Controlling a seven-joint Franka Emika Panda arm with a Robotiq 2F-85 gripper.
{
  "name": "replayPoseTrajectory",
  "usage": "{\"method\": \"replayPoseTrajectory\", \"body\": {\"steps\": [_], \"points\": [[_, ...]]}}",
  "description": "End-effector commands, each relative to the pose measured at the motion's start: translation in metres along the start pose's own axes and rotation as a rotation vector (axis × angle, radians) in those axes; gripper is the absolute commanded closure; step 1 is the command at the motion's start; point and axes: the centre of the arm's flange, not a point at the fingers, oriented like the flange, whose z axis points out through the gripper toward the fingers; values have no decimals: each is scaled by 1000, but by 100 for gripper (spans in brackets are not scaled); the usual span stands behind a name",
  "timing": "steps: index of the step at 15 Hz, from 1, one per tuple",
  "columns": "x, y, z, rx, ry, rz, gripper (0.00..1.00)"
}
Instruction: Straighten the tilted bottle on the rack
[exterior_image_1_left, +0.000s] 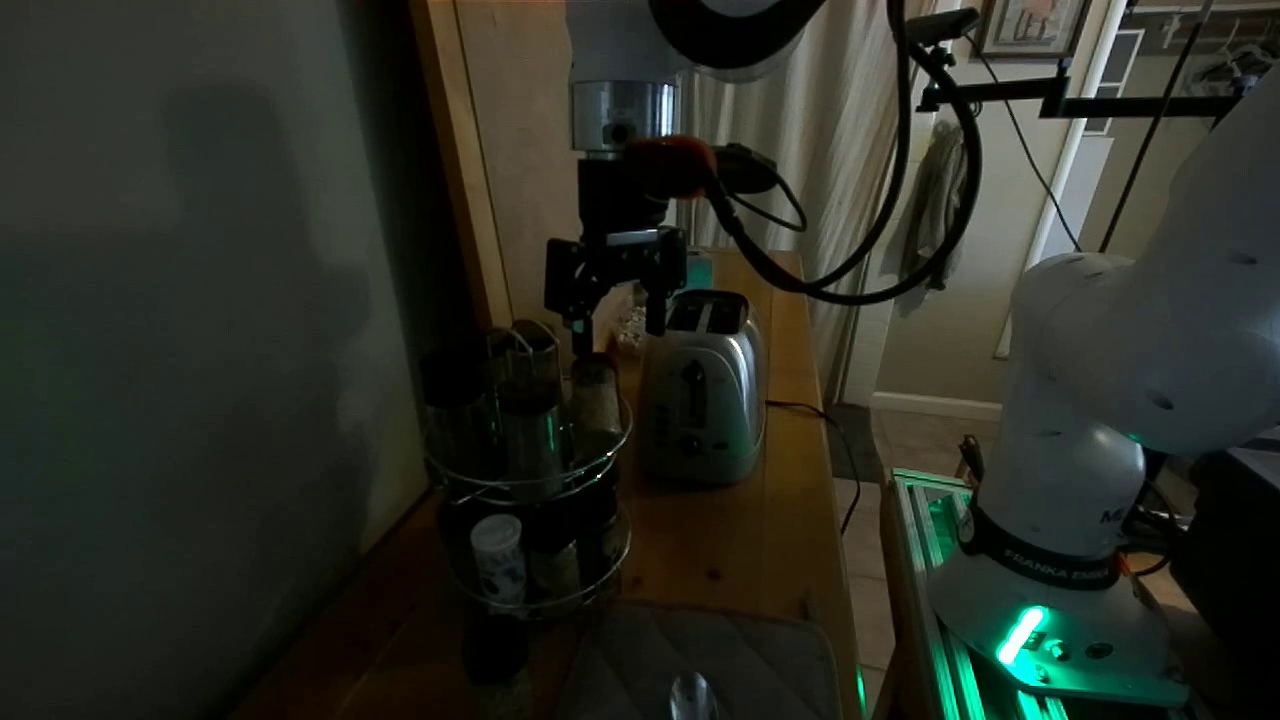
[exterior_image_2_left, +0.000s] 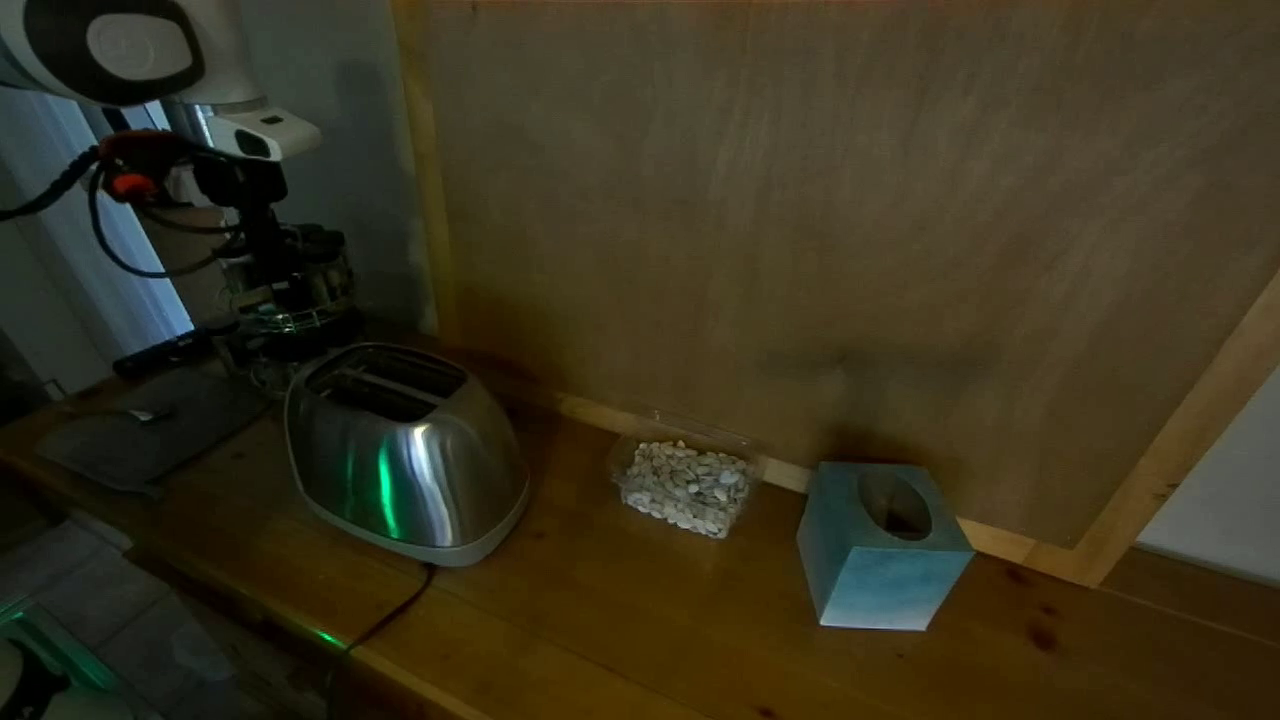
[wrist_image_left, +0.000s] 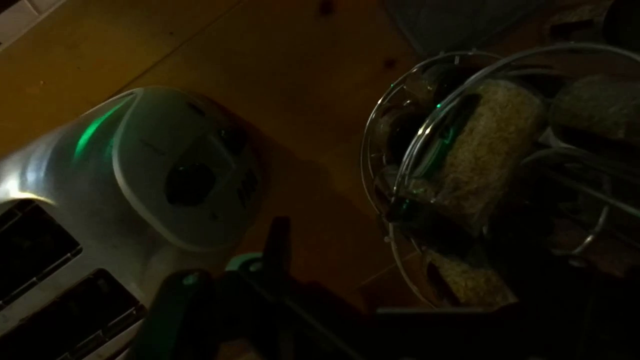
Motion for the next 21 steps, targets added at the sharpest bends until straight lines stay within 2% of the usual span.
{"method": "replayPoseTrajectory", "body": {"steps": [1,8,10,11,16,18,20,21], "points": [[4,10,15,75,-33,5,0],[9,21,24,205,-68,15,0],[9,22,26,229,-86,16,16],[9,22,27,237,-91,18,34],[11,23,24,290,-96,29,69],[11,24,24,296,-98,25,24],[11,24,25,294,-100,20,21],[11,24,26,292,-101,18,16]]}}
